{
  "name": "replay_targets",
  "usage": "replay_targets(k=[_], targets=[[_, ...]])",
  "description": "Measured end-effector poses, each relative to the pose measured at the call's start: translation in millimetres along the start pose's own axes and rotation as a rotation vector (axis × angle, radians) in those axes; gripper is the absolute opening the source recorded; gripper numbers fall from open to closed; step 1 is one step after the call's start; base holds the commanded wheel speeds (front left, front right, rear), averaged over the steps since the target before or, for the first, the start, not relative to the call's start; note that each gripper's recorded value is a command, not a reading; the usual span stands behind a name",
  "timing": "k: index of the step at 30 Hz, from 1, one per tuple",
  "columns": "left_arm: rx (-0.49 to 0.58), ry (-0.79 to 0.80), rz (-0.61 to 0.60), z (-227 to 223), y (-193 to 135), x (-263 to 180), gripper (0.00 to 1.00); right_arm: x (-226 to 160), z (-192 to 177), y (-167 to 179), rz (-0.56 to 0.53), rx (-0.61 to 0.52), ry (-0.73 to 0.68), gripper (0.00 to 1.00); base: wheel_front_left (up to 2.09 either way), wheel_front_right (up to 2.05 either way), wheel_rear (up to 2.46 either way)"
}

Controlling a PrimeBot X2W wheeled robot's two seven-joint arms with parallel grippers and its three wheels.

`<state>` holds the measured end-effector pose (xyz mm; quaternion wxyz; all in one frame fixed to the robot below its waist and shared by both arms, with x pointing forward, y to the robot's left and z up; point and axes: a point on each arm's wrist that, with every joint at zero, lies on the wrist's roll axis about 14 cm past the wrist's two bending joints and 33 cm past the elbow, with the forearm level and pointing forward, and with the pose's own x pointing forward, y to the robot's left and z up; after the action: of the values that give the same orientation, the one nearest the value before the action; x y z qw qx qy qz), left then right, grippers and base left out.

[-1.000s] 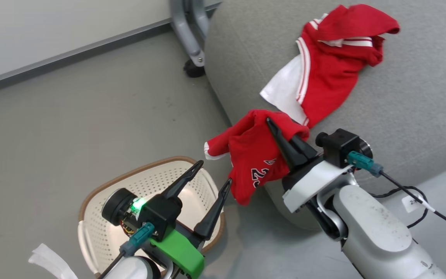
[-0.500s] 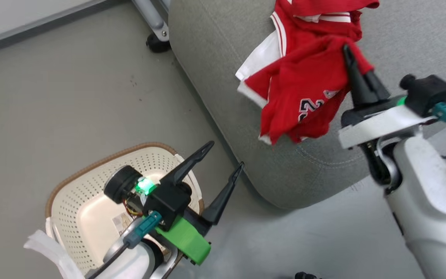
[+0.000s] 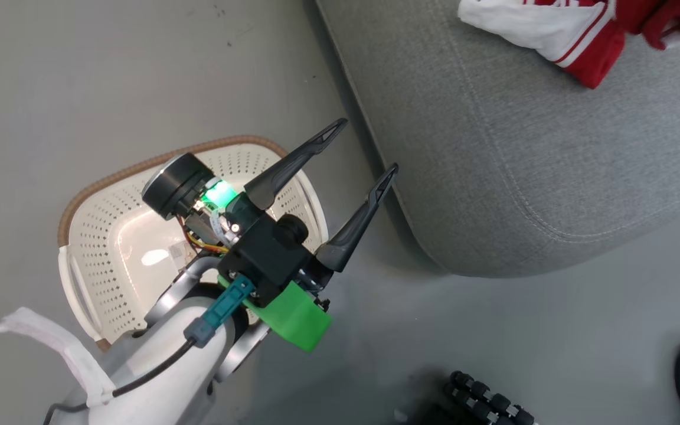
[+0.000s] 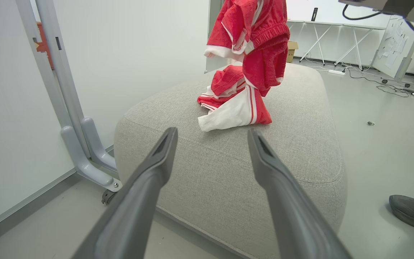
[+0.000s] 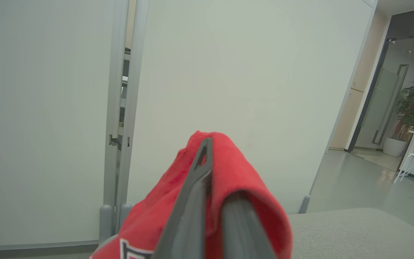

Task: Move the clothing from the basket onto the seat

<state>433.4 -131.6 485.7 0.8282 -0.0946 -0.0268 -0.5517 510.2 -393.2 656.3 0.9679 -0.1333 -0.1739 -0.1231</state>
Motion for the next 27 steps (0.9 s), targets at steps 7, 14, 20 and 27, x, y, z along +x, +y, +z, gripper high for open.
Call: replay_targets(k=[7, 14, 20, 27], targets=[[-0.025, 0.008, 0.026, -25.7, 19.9, -6.9, 1.0, 25.6, -69.0, -13.2, -0.042, -0.049, 0.148, 0.0, 0.0, 0.0, 0.0], [-0.071, 0.073, 0.072, -62.2, 34.8, -22.6, 1.0, -5.7, -189.0, 15.9, -0.062, 0.029, 0.428, 0.4, 0.0, 0.0, 0.0], [-0.075, 0.104, 0.092, -73.4, 41.2, -31.4, 1.0, -37.4, -234.3, 39.4, -0.067, 0.093, 0.534, 1.0, 0.0, 0.0, 0.0], [-0.05, 0.078, 0.136, -56.8, 49.1, -31.5, 1.0, -59.0, -218.8, 39.4, -0.08, 0.121, 0.51, 1.0, 0.0, 0.0, 0.0]])
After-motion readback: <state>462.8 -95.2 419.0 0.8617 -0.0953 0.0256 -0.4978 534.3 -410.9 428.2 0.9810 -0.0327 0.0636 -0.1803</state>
